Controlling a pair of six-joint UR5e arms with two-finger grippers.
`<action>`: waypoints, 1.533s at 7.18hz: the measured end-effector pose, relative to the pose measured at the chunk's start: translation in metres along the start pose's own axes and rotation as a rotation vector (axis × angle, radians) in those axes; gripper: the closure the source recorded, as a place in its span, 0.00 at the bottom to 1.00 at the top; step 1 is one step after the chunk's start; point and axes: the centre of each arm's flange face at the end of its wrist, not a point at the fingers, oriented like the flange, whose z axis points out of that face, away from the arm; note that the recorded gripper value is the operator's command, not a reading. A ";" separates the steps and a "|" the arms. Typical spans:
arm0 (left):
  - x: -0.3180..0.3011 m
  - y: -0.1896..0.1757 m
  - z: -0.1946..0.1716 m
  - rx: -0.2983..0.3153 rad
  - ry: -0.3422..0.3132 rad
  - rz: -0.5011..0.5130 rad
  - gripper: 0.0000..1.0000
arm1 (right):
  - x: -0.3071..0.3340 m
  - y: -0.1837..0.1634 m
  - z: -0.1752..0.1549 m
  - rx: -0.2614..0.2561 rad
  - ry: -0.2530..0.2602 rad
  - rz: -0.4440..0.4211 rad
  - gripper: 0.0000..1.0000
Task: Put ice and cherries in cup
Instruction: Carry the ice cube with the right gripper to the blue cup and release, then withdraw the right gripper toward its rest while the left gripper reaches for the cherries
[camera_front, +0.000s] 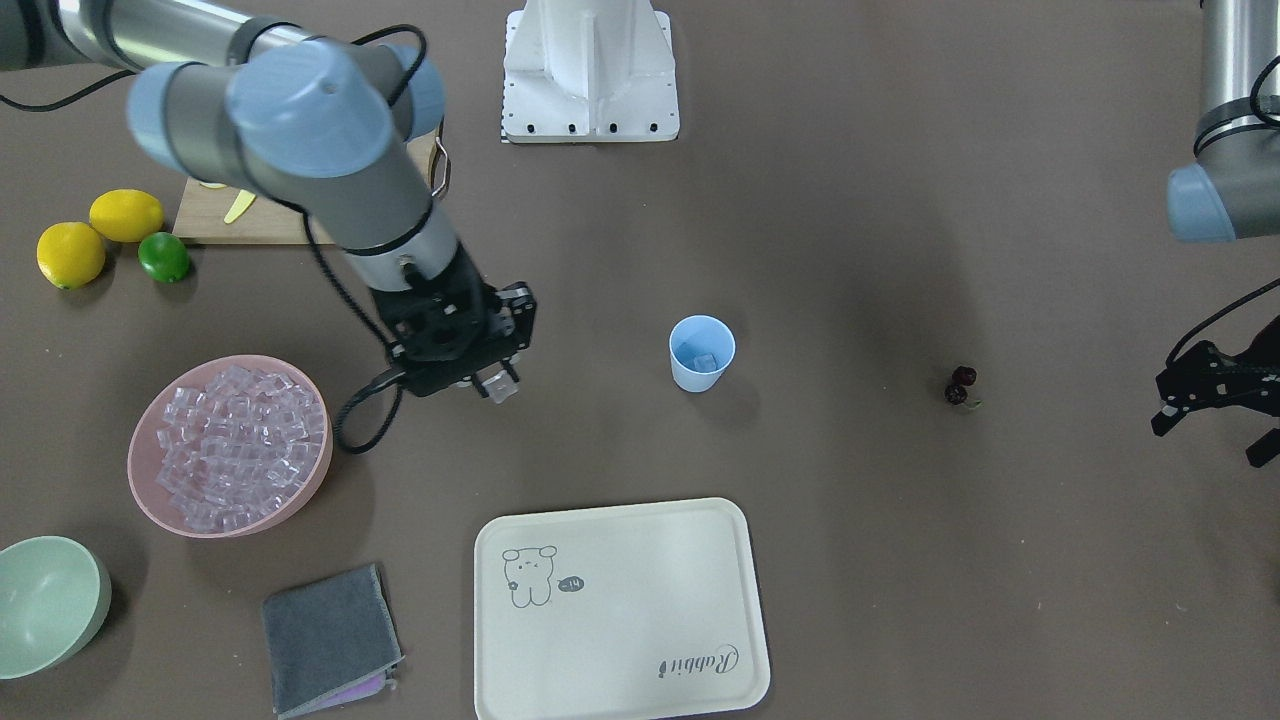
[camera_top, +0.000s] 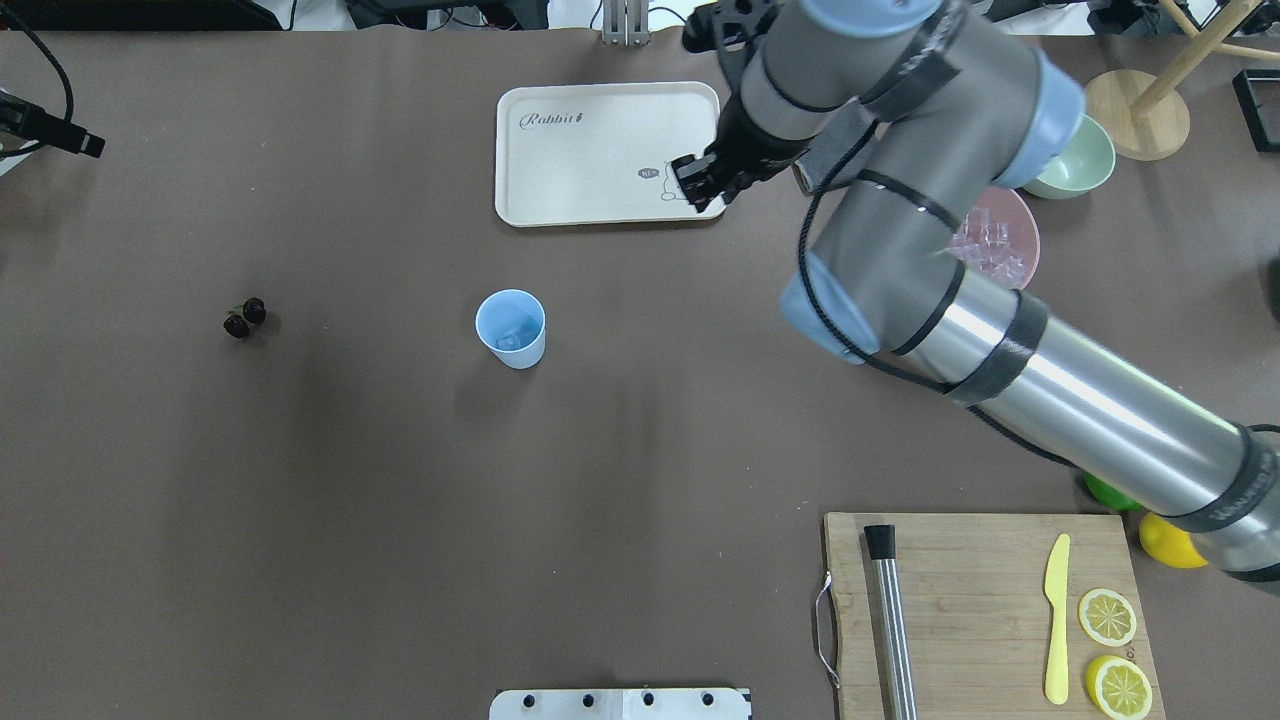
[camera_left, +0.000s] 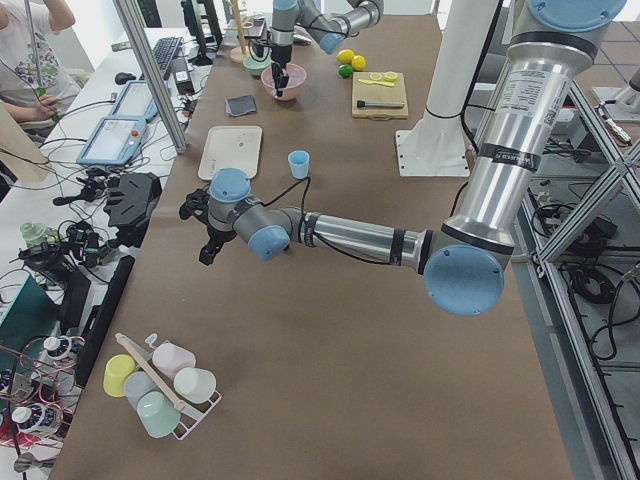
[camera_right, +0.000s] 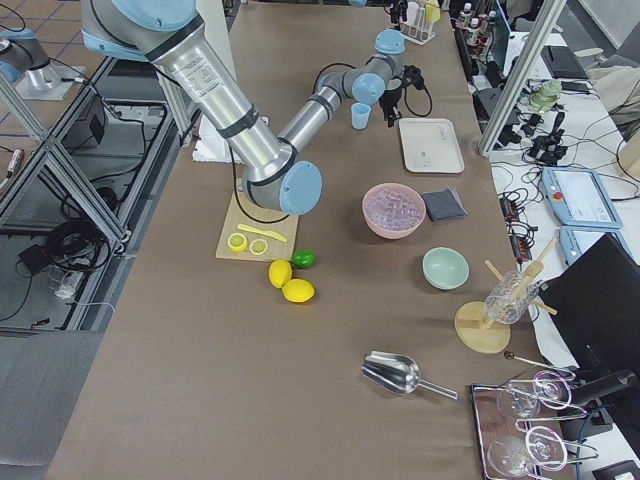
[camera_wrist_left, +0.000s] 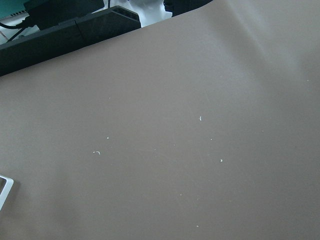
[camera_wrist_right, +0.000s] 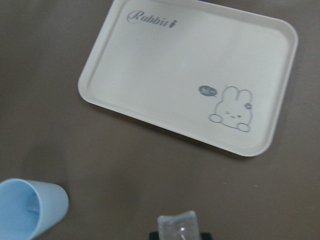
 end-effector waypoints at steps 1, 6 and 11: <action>0.005 0.000 0.002 -0.002 0.006 0.007 0.02 | -0.057 -0.002 0.016 0.020 0.013 0.028 1.00; 0.021 0.007 0.011 -0.016 0.030 0.029 0.02 | -0.184 0.045 0.079 0.081 0.082 0.036 1.00; 0.029 0.025 0.013 0.042 0.072 -0.029 0.02 | -0.192 0.058 0.102 0.087 0.083 0.012 0.26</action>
